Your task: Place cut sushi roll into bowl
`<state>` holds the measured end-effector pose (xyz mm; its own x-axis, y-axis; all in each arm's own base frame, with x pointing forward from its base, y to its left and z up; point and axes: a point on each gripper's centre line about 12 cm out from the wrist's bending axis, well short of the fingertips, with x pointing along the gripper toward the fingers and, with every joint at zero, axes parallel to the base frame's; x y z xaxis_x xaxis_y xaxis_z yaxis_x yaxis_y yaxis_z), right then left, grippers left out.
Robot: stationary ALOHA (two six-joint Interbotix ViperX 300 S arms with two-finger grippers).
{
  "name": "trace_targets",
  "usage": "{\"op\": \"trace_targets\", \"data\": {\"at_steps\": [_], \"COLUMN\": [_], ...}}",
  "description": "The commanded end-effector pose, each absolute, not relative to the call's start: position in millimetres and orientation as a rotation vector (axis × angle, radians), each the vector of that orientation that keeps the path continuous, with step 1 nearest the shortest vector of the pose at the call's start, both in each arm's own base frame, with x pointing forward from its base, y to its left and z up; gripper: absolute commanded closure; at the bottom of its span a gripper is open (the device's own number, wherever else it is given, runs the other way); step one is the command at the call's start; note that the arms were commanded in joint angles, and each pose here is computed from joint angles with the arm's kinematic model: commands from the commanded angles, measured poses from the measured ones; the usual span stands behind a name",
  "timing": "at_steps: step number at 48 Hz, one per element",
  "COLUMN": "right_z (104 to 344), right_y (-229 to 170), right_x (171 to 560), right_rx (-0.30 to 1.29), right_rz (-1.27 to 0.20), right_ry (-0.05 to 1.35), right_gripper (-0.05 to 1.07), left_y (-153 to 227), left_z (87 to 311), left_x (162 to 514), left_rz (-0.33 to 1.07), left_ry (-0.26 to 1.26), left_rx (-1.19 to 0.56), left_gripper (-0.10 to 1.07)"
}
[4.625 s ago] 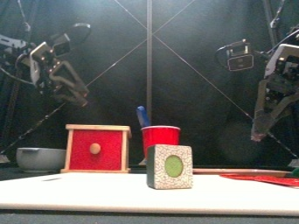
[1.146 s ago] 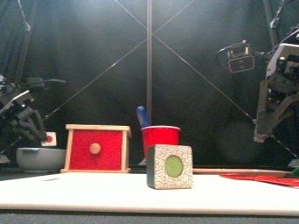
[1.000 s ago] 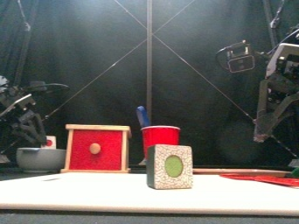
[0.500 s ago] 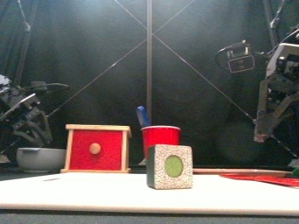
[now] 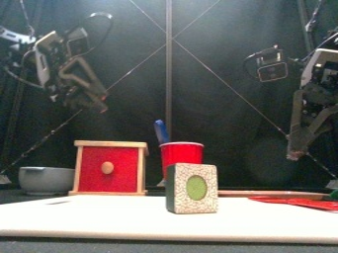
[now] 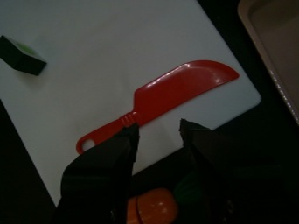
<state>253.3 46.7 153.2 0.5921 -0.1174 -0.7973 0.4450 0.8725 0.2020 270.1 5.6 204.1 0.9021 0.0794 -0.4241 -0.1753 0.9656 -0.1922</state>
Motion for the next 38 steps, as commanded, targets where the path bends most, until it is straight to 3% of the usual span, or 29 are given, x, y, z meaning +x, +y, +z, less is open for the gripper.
{"op": "trace_targets", "data": {"at_steps": [1, 19, 38], "right_z": [163.1, 162.8, 162.7], "right_y": [48.2, 50.4, 50.5], "right_x": [259.1, 258.5, 258.7], "right_rx": [0.417, 0.431, 0.433], "right_rz": [-0.324, -0.322, -0.324], "right_ry": [0.851, 0.856, 0.858], "right_gripper": [0.23, 0.23, 0.23], "left_y": [-13.6, -81.1, -104.6], "left_z": [210.7, 170.6, 138.1], "left_x": [301.3, 407.3, 426.8], "left_rz": [0.072, -0.122, -0.165], "left_ry": [0.426, 0.675, 0.770], "left_rx": [-0.197, -0.158, -0.156], "left_gripper": [0.16, 0.15, 0.15]}}
